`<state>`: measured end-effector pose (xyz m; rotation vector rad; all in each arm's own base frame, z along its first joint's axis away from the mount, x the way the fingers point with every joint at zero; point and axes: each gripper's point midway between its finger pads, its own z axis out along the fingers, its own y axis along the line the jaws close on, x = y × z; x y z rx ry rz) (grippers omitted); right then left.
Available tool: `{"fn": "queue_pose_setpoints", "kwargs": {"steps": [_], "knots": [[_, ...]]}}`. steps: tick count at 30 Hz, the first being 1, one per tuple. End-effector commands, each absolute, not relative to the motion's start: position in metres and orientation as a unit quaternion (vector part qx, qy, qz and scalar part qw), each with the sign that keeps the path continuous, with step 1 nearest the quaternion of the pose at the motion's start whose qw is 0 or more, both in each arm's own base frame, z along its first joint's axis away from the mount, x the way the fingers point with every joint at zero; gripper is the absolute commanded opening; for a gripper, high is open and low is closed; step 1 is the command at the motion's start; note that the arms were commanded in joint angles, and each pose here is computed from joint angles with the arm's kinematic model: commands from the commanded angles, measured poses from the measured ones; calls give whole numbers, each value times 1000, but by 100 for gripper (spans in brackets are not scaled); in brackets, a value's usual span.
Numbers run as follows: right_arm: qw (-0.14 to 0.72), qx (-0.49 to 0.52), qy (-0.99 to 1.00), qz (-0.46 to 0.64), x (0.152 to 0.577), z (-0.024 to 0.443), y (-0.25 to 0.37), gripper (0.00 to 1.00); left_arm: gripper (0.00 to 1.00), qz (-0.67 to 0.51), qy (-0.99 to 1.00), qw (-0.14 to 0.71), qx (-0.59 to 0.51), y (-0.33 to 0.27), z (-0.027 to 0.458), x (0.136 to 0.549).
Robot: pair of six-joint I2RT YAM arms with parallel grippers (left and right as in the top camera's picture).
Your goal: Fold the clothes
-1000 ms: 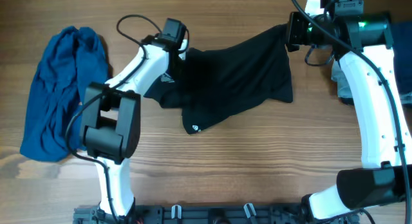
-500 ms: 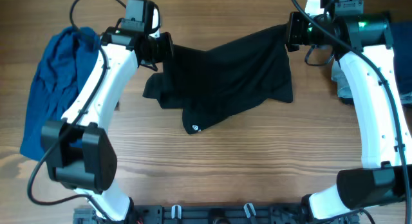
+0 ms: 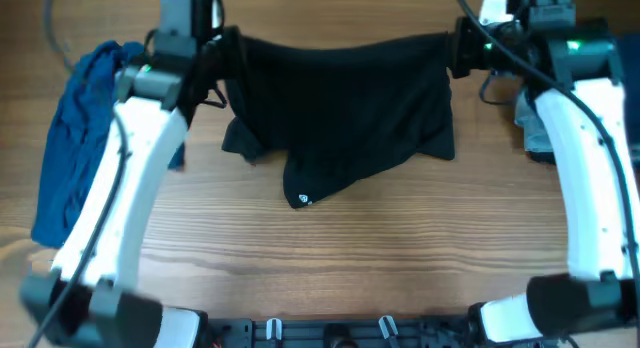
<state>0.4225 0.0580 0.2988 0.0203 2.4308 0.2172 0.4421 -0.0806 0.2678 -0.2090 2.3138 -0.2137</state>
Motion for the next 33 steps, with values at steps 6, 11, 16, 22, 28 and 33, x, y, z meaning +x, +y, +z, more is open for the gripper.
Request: {"fn": "queue_pose_setpoints", "kwargs": {"steps": [6, 11, 16, 22, 28, 33], "knots": [[471, 4, 880, 64, 379, 409, 37, 4, 4, -63, 825, 552, -102, -47, 409, 393], [497, 2, 865, 63, 356, 434, 35, 4, 4, -64, 793, 597, -106, -37, 450, 367], [516, 1, 854, 64, 329, 453, 32, 4, 4, -75, 766, 628, -109, -32, 480, 341], [543, 0, 837, 67, 290, 474, 30, 5, 4, -88, 737, 661, -111, -25, 508, 305], [571, -1, 818, 72, 248, 493, 27, 4, 4, -98, 712, 686, -113, -16, 528, 259], [591, -20, 801, 98, 216, 505, 35, 4, 4, -122, 692, 705, -100, -16, 541, 224]]}}
